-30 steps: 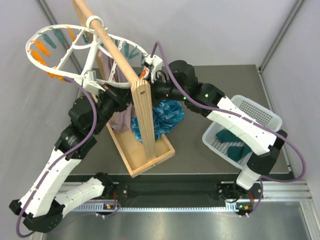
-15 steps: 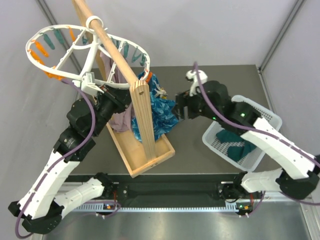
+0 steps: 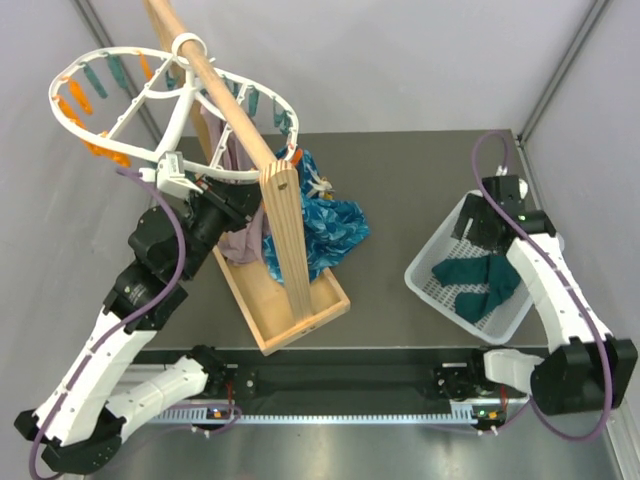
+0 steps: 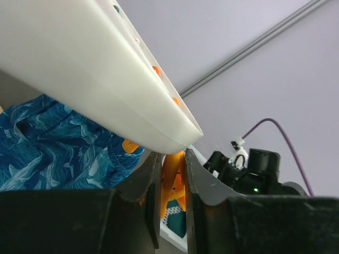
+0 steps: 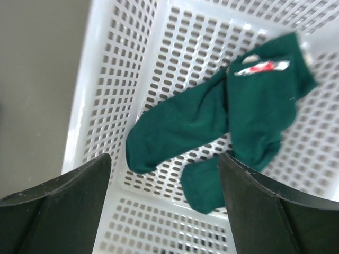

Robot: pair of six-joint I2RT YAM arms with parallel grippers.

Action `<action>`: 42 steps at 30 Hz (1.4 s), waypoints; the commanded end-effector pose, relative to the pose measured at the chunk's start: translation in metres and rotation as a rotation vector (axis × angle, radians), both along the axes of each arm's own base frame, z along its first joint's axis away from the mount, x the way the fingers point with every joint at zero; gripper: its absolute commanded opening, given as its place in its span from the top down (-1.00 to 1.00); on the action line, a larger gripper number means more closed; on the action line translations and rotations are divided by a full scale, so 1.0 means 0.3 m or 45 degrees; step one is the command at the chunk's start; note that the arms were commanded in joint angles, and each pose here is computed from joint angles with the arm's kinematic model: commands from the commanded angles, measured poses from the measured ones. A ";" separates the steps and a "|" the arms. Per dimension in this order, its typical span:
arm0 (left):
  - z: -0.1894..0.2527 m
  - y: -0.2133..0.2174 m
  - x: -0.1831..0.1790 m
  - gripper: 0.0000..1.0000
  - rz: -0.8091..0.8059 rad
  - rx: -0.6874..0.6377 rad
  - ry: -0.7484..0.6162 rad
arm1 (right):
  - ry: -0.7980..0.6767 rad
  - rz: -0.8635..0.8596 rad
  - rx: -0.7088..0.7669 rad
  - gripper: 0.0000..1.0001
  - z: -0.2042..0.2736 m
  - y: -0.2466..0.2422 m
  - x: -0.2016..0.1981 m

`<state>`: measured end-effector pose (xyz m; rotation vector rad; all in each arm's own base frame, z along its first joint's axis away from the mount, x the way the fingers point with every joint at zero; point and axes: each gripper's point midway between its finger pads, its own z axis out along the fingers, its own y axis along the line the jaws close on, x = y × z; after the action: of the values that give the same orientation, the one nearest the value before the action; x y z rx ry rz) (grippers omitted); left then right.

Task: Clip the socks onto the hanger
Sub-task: Adjust the sock in the bin.

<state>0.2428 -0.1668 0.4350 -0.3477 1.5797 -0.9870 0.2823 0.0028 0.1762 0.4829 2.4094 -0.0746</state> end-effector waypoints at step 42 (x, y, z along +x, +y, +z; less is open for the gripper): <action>-0.018 0.039 -0.024 1.00 0.037 0.011 -0.008 | 0.037 -0.283 -0.207 1.00 -0.090 -0.129 0.094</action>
<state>0.2358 -0.1592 0.4321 -0.3504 1.5710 -0.9767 0.3056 -0.0246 0.0864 0.8870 2.4286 -0.2590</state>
